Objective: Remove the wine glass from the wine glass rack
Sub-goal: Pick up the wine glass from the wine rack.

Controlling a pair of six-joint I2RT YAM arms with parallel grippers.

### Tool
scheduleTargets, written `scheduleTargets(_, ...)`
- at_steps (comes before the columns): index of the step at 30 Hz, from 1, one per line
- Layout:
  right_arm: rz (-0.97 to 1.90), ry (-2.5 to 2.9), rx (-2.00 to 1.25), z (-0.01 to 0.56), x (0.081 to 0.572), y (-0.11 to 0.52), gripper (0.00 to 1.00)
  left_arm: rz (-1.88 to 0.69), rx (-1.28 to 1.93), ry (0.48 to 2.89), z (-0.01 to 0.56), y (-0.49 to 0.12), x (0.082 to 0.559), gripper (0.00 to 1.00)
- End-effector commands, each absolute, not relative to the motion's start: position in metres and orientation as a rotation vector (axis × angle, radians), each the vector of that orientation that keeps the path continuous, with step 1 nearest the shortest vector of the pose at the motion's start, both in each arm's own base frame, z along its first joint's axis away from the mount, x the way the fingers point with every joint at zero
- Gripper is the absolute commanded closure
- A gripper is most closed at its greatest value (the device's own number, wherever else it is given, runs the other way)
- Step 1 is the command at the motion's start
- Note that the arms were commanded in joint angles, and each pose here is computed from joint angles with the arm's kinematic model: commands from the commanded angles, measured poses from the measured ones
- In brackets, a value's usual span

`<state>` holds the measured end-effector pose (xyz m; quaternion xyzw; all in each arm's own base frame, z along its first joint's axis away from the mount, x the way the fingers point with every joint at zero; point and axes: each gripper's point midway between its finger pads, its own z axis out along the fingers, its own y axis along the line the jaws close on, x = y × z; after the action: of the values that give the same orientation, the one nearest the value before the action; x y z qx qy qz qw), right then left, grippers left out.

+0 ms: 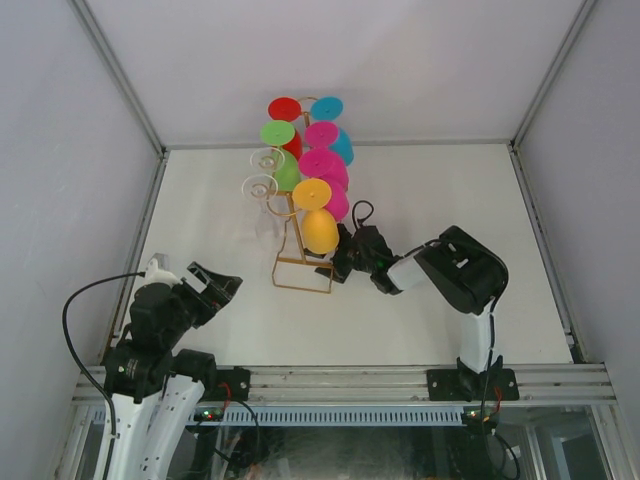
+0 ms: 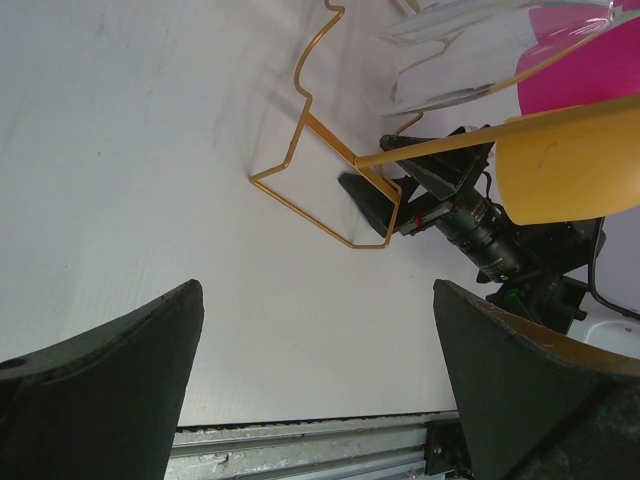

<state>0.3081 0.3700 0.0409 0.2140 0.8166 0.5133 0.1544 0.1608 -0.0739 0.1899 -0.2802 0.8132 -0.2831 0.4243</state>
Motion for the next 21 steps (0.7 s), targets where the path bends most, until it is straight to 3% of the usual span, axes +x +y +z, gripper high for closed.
scheduleTargets(1,1.356,2.394,0.543,0.035,0.302,0.362,0.17,-0.747,-0.674,1.948,0.220,-0.074,0.162,0.00)
scheduleTargets(6,1.160,2.420,0.501,0.030,0.301,0.338,0.13,-0.716,-0.692,1.937,0.222,-0.068,0.158,0.00)
scheduleTargets(14,1.137,2.378,0.525,0.033,0.288,0.309,0.12,-0.705,-0.687,1.926,0.228,-0.065,0.155,0.00)
scheduleTargets(21,1.018,2.323,0.594,0.056,0.276,0.246,0.11,-0.625,-0.671,1.929,0.231,-0.055,0.152,0.00)
